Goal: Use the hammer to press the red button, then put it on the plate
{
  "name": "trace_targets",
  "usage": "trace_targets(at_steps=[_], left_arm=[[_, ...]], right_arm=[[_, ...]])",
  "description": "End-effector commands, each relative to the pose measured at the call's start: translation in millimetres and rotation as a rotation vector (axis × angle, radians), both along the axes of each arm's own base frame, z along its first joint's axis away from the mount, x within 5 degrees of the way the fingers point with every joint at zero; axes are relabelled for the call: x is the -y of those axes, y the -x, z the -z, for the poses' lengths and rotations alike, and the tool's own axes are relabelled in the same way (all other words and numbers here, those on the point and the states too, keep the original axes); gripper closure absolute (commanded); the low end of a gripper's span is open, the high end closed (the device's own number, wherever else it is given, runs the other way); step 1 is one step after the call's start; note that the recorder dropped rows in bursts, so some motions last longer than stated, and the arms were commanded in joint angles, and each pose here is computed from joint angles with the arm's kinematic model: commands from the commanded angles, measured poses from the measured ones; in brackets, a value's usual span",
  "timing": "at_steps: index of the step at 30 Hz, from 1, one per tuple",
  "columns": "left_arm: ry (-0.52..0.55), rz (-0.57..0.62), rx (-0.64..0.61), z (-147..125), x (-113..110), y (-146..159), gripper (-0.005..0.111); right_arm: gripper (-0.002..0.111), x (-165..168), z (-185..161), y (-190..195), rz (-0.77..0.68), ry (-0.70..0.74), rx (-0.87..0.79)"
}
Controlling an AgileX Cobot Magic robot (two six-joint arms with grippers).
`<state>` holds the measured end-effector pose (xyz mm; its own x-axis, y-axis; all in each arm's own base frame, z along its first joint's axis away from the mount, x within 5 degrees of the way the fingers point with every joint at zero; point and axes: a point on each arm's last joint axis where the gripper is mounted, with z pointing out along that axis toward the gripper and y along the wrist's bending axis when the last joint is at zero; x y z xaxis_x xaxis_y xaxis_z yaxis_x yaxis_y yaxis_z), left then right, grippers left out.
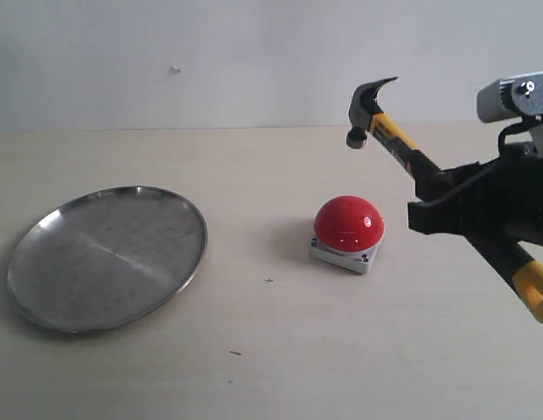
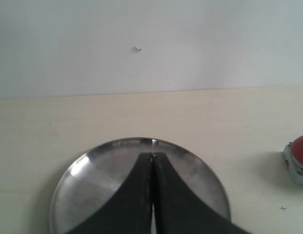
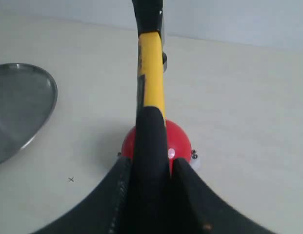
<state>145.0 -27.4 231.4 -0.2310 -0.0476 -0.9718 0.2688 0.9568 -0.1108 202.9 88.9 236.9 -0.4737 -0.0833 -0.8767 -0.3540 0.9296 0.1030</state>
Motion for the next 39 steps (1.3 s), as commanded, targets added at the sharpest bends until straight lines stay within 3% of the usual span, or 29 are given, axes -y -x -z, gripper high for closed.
trace_targets(at_steps=[1,10,21,26,30,39], left_arm=[[0.004,-0.007,-0.004,1.1,-0.7,1.1,0.107],[0.004,-0.007,-0.004,1.1,-0.7,1.1,0.107],[0.004,-0.007,-0.004,1.1,-0.7,1.1,0.107],[0.004,-0.007,-0.004,1.1,-0.7,1.1,0.107],[0.002,-0.007,-0.004,1.1,-0.7,1.1,0.107],[0.002,-0.007,-0.004,1.1,-0.7,1.1,0.107]], right_arm=[[0.108,-0.4,-12.5,-3.6,-0.003,-0.011,0.058],[0.108,-5.8,51.0,-13.3,-0.015,0.073,-0.141],[0.108,-7.1,-27.8,-16.4,0.021,-0.108,0.1],[0.108,-8.3,-25.6,-18.0,0.034,-0.139,0.081],[0.108,-28.3,-17.1,-17.6,-0.041,-0.145,0.071],[0.108,-84.8,8.0,-23.7,-0.174,-0.4,0.097]])
